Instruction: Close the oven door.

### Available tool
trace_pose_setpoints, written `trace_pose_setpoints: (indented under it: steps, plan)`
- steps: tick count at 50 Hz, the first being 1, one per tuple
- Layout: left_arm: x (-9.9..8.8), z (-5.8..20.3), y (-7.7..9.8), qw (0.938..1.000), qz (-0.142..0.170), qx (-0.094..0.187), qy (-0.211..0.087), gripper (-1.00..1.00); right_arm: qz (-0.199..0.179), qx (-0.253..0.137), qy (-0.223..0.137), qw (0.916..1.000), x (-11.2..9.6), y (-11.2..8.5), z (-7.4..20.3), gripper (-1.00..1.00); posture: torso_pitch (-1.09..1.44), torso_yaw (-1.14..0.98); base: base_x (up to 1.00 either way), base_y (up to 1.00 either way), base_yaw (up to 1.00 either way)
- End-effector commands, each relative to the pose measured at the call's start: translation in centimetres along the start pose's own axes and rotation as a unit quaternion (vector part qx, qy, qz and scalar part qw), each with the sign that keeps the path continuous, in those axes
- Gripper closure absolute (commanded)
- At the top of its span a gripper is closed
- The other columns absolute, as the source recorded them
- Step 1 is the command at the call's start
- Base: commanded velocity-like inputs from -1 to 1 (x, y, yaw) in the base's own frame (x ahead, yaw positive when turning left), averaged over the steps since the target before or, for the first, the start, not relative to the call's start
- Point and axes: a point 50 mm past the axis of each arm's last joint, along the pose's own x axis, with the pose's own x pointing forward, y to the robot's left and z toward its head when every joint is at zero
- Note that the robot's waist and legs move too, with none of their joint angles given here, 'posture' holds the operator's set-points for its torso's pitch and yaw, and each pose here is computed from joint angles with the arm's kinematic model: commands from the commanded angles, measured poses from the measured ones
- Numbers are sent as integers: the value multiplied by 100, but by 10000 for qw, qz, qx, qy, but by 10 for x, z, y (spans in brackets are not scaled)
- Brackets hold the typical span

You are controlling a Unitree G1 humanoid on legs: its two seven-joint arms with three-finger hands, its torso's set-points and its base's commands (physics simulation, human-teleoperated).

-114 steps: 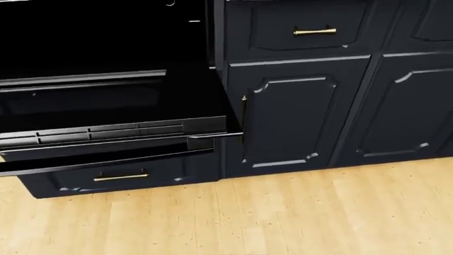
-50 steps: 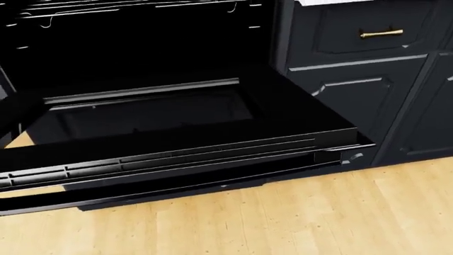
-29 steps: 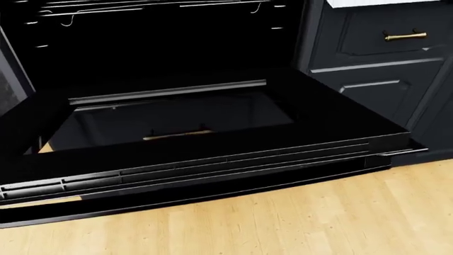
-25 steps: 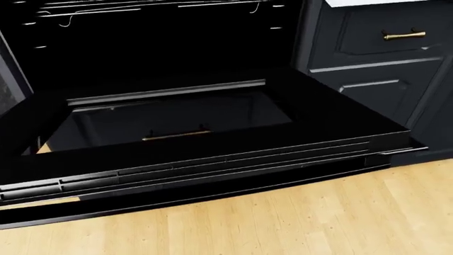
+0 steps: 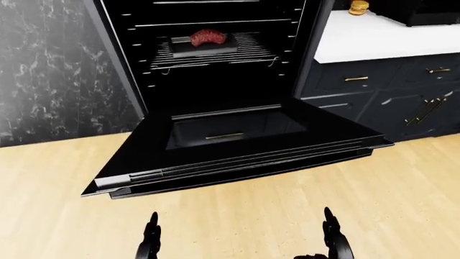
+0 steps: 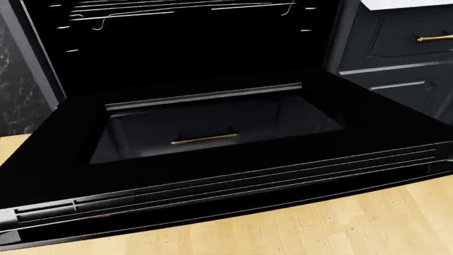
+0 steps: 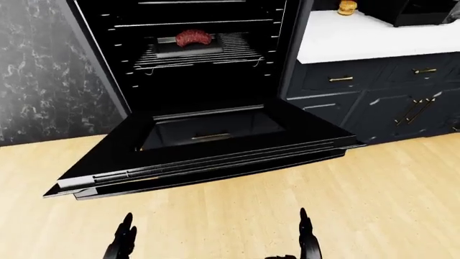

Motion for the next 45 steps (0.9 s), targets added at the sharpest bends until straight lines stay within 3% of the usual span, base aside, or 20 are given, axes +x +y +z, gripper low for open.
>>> trace_pose_setpoints:
  steps: [1,45]
  plan:
    - [6,10,2,9995,16,52,-305,-100,-36,-38,-255,9997,5,-3,9,-100,0,0,0,31,0]
    - [6,11,2,9995,18,45,-312,-100,-11,-34,-258,9997,6,-3,10,-100,0,0,0,32,0]
